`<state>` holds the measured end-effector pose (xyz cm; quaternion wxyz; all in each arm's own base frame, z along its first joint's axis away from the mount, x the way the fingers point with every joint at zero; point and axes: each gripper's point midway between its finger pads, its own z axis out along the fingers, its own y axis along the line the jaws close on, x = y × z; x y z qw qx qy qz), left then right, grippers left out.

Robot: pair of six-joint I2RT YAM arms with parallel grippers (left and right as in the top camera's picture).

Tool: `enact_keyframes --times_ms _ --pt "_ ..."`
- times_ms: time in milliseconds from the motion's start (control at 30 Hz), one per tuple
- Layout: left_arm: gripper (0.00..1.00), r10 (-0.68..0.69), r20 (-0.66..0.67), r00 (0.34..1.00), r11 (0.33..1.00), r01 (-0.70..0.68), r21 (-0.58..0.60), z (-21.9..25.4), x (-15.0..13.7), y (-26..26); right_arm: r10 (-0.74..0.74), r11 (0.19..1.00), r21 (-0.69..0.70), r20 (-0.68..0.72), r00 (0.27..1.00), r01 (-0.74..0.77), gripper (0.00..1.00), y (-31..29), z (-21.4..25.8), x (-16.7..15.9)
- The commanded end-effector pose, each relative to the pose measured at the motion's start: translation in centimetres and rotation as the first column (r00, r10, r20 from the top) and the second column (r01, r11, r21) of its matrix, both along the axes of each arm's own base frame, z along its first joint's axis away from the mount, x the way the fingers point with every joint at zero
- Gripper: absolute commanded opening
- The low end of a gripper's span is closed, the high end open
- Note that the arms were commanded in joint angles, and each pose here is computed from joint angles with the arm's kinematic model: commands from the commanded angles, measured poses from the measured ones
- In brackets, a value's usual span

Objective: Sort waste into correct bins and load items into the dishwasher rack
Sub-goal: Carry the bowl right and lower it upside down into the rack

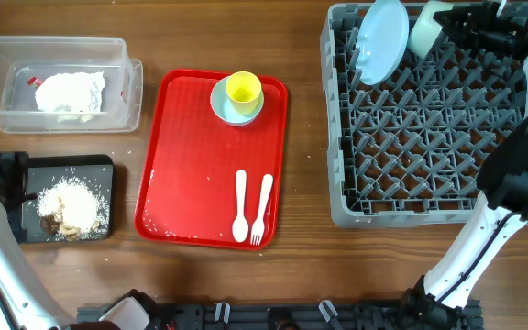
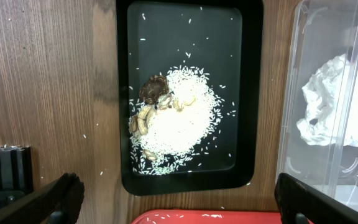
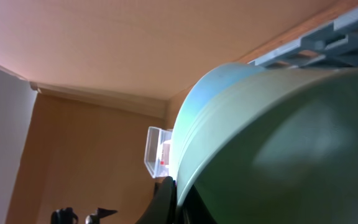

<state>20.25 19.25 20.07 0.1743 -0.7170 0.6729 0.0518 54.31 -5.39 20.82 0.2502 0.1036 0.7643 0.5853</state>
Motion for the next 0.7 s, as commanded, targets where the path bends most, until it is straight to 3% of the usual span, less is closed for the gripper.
enact_keyframes --times_ms 0,300,400,667 --pt "1.00 0.011 -0.014 1.000 1.000 -0.011 0.004 -0.2 -0.3 0.3 -0.050 0.998 -0.035 -0.132 0.990 0.046 0.04 -0.5 -2.6 -0.2" --pt "1.00 0.011 -0.014 1.000 1.000 -0.011 0.004 -0.2 -0.3 0.3 -0.141 0.988 -0.098 -0.218 0.966 0.122 0.06 -3.9 -4.5 -1.5" --pt "1.00 0.011 -0.014 1.000 1.000 -0.011 0.004 -0.2 -0.3 0.3 -0.177 0.981 -0.118 -0.214 0.961 0.155 0.14 -5.4 -4.3 -1.8" --pt "1.00 0.011 -0.014 1.000 1.000 -0.011 0.004 -0.2 -0.3 0.3 -0.432 0.867 -0.388 -0.273 0.859 0.313 0.21 -12.4 -4.6 -4.5"
